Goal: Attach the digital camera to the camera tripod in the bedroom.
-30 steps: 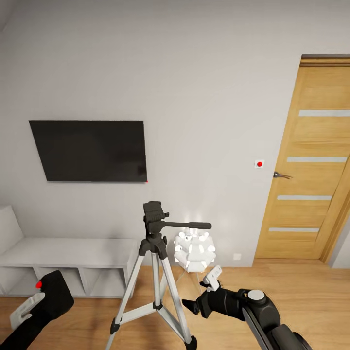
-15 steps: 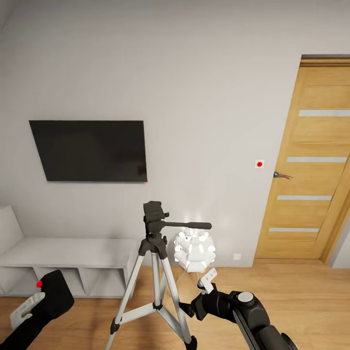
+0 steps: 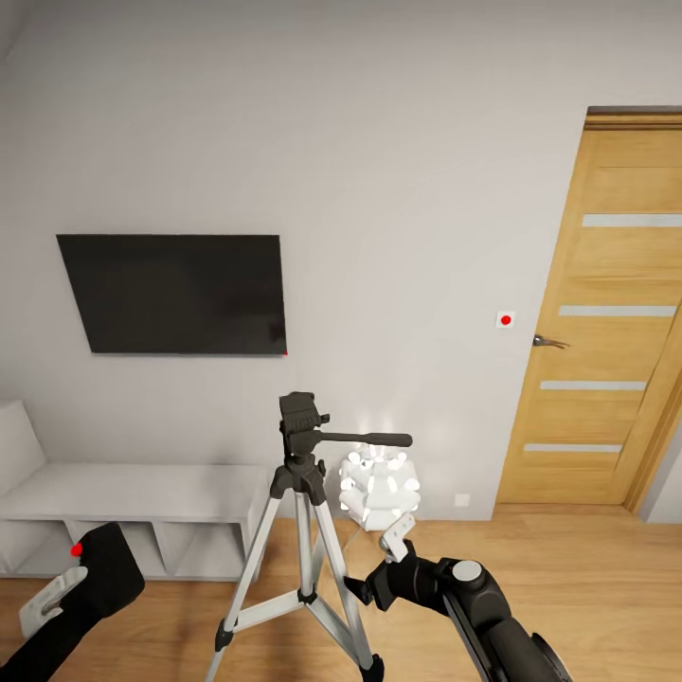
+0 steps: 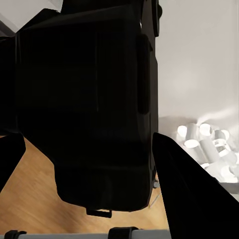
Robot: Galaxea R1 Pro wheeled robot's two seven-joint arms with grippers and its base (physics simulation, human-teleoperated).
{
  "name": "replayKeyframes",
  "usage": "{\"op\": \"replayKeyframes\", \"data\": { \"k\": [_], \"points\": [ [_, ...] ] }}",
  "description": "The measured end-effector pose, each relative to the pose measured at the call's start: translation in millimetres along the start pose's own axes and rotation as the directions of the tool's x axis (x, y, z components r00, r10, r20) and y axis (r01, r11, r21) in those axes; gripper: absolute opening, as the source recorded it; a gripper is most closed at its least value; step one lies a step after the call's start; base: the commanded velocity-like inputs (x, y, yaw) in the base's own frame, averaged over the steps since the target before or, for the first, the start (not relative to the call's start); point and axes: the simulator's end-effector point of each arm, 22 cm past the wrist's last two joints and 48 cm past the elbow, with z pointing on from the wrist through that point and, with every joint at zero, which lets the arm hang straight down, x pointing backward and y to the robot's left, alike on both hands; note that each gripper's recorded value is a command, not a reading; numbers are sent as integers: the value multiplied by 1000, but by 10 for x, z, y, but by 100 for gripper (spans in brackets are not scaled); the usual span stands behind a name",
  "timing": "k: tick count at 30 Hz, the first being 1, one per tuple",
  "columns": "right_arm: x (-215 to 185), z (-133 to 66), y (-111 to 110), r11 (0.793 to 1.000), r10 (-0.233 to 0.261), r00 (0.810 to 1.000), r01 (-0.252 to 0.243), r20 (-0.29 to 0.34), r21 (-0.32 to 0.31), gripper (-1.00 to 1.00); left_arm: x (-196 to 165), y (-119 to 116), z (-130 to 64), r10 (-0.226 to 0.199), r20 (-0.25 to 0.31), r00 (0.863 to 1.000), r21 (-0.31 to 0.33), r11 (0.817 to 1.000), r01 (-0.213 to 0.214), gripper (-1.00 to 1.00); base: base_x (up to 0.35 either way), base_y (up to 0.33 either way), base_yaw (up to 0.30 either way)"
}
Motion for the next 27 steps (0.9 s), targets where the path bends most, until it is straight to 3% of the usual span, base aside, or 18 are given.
{"op": "replayKeyframes", "data": {
  "k": [4,7,27],
  "points": [
    [33,143,-74,999,-42,999,42,0,4,100,-40,-43,-2,6,4,1000,23,1000,-7,-100,0,0,0],
    [-3,207,-17,999,-46,999,46,11,-6,100,-50,-92,-7,11,5,1000,48,999,-11,-100,0,0,0],
    [20,475,233,998,-9,1000,8,-7,-58,100,-201,-218,-24,43,20,999,121,992,-45,-100,0,0,0]
  ]
}}
